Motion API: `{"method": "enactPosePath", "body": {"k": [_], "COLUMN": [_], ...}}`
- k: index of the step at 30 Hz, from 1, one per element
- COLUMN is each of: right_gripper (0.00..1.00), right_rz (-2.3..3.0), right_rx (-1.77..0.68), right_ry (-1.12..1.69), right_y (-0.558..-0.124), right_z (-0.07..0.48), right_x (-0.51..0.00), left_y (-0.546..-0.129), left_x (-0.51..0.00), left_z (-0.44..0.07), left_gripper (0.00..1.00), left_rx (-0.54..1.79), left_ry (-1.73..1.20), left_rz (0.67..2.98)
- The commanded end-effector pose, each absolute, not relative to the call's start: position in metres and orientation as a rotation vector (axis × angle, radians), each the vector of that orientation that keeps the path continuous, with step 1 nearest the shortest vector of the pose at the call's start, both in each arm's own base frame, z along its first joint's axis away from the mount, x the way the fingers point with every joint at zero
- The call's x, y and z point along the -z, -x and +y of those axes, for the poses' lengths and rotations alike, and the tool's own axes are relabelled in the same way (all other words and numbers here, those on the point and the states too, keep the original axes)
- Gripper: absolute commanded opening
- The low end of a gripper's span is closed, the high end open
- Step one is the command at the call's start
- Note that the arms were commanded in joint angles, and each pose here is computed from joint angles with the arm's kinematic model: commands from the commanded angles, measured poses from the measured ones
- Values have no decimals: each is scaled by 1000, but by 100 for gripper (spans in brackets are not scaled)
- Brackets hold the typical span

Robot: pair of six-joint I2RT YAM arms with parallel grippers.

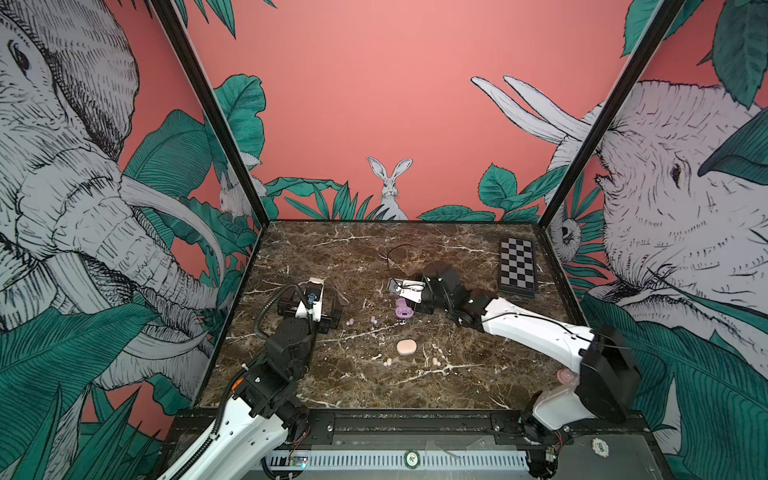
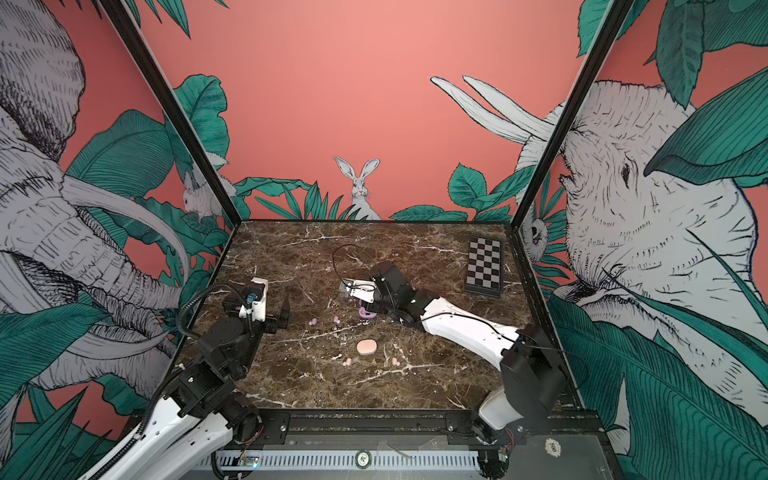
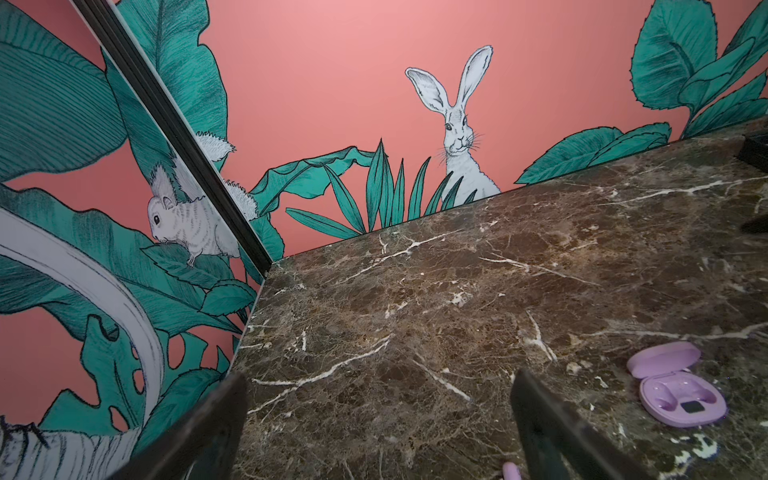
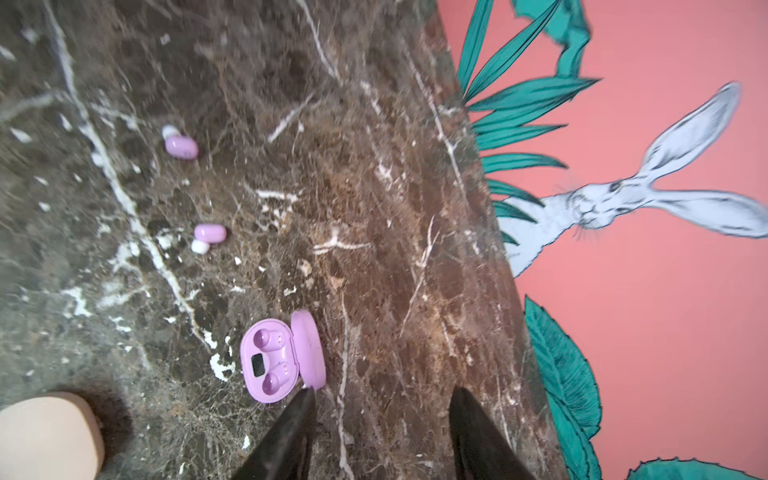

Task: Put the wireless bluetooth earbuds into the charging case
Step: 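Release the lilac case and raise the right gripper away from it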

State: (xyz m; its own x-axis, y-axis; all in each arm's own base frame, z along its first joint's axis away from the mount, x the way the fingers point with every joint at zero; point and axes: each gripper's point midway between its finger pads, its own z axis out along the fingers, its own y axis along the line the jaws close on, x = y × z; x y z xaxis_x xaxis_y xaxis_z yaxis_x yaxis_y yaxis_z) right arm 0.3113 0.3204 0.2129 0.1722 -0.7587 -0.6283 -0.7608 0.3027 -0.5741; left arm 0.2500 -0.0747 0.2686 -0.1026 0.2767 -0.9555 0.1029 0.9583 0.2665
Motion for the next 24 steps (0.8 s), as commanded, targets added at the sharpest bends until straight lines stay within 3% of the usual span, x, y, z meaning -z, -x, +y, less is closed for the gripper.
{"method": "enactPosePath", "body": {"k": [1, 7, 13, 18, 24], "right_gripper": [75, 98, 98, 98, 98], "right_rz": [1529, 1530, 1704, 1830, 1959], "right_rx": [-190, -307, -317, -466, -784], "right_ry": [1257, 1057, 614, 417, 448], "right_y": [-292, -274, -281, -271, -249], "right_z": [319, 295, 238, 222, 262], "right_x": [-264, -314, -340, -350, -363], "left_y": [-251, -248, -242, -250, -256], "left_x": [-276, -283, -286, -283, -259], "left_z": [-74, -76, -90, -81, -69], "left_gripper": [99, 99, 99, 99, 99], "left_rx": [-147, -84, 55, -21, -20], "left_ry": [-280, -248, -262, -195, -112], "left_rz": [1661, 1664, 1716, 1853, 2115]}}
